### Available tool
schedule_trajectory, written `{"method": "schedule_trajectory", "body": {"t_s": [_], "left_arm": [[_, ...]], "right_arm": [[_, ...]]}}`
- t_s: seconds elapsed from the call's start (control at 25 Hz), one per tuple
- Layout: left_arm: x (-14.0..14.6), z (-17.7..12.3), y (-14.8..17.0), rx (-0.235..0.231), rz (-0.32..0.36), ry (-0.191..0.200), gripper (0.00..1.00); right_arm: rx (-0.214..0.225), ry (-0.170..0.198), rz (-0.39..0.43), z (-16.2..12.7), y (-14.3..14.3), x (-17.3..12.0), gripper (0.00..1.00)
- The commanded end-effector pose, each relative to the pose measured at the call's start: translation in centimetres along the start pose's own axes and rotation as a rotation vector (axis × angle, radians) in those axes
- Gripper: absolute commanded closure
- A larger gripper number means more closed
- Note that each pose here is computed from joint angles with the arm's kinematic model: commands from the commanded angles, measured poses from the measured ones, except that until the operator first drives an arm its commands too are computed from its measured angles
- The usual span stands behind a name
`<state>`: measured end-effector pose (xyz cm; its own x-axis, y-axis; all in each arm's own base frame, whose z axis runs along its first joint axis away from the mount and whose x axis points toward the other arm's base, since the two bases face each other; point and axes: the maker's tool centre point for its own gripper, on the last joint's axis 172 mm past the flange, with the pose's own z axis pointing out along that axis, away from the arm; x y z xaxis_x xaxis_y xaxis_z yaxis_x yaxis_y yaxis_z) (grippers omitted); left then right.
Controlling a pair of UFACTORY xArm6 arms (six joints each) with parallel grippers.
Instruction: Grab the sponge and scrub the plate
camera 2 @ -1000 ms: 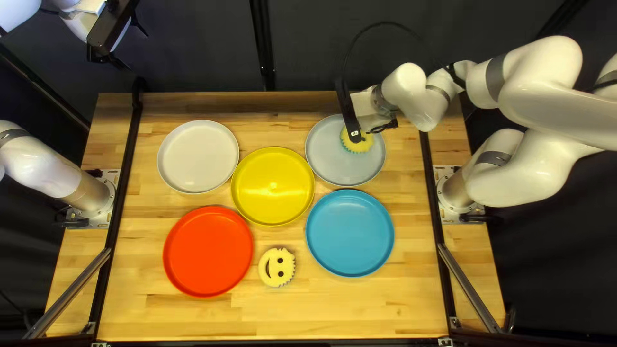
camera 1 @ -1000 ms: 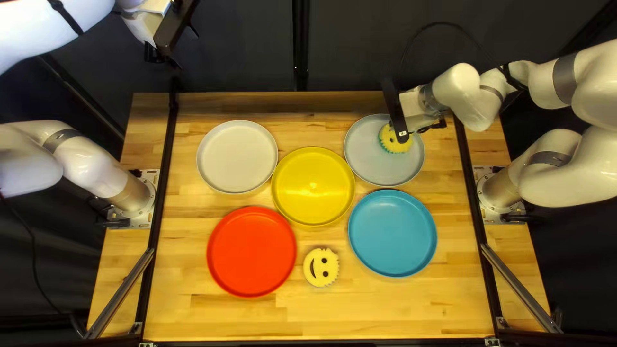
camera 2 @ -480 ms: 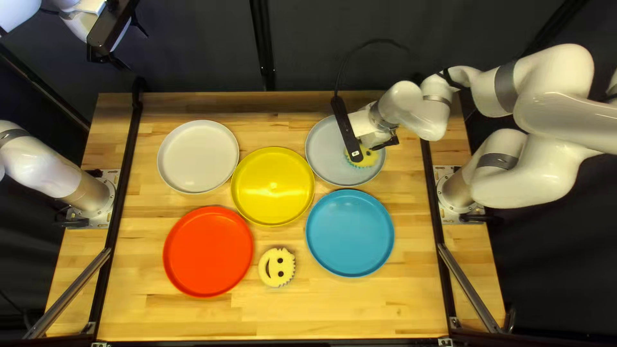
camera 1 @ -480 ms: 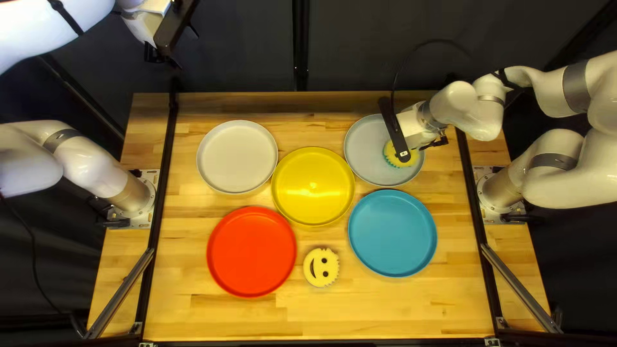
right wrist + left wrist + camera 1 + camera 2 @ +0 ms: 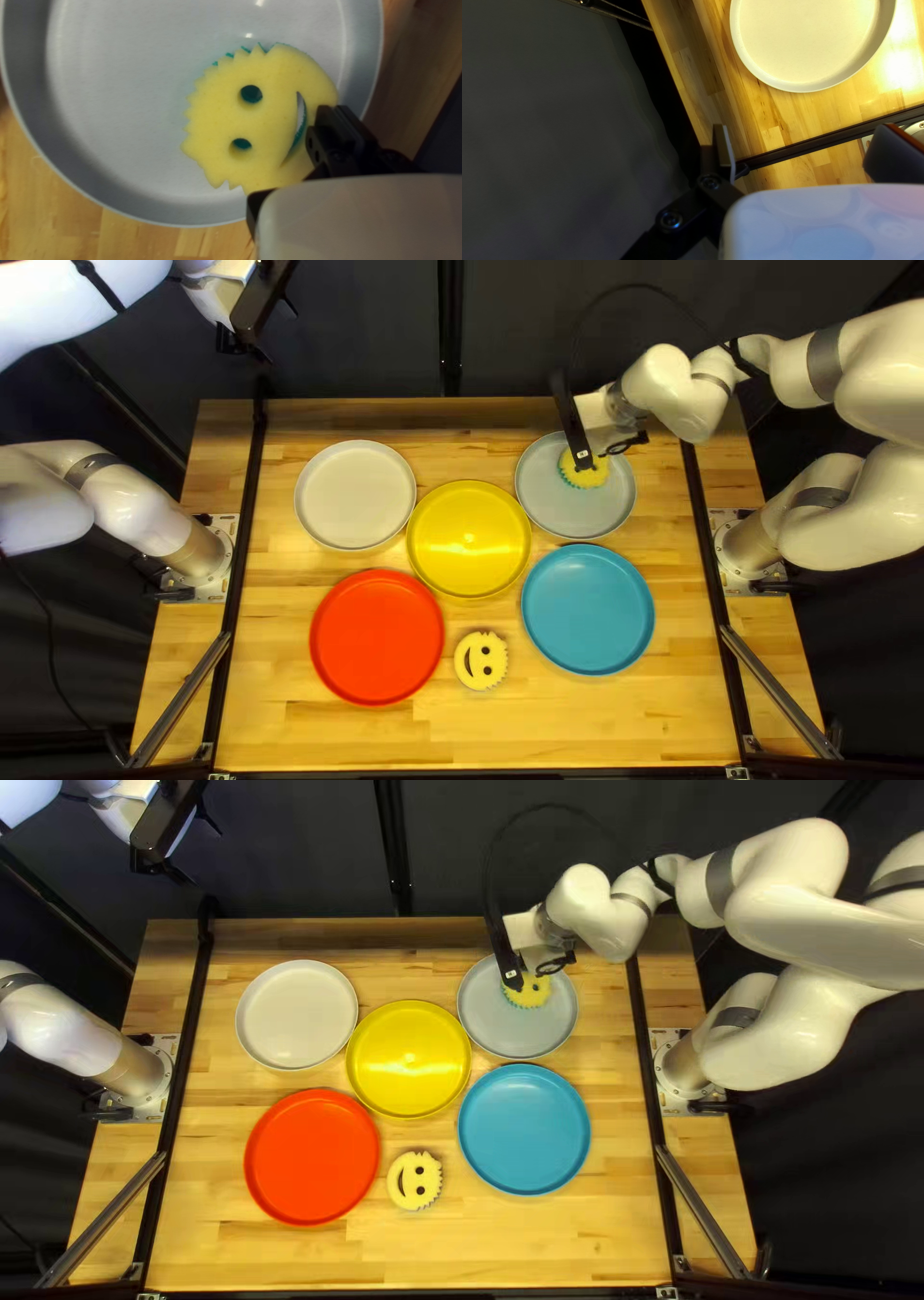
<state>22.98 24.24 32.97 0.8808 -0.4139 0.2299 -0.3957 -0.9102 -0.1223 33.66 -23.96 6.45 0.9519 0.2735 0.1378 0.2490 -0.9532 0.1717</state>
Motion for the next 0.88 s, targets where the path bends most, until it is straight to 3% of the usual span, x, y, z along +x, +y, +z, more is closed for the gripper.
{"method": "schedule_trajectory", "body": {"t_s": [0.04, 0.28, 0.52, 0.88], "left_arm": [[0.0, 0.0, 0.0, 0.000, 0.000, 0.000, 0.00], [0.0, 0.0, 0.0, 0.000, 0.000, 0.000, 0.00], [0.0, 0.0, 0.0, 0.000, 0.000, 0.000, 0.00], [0.0, 0.0, 0.0, 0.000, 0.000, 0.000, 0.00]], "right_arm": [[0.005, -0.002, 0.004, -0.1, -0.7, -0.2, 1.00], [0.008, -0.011, -0.008, -0.7, -4.3, -0.4, 1.00], [0.021, -0.045, -0.011, -1.2, -7.3, -0.6, 1.00], [0.011, -0.059, -0.033, -1.2, -9.4, -0.6, 1.00]]}}
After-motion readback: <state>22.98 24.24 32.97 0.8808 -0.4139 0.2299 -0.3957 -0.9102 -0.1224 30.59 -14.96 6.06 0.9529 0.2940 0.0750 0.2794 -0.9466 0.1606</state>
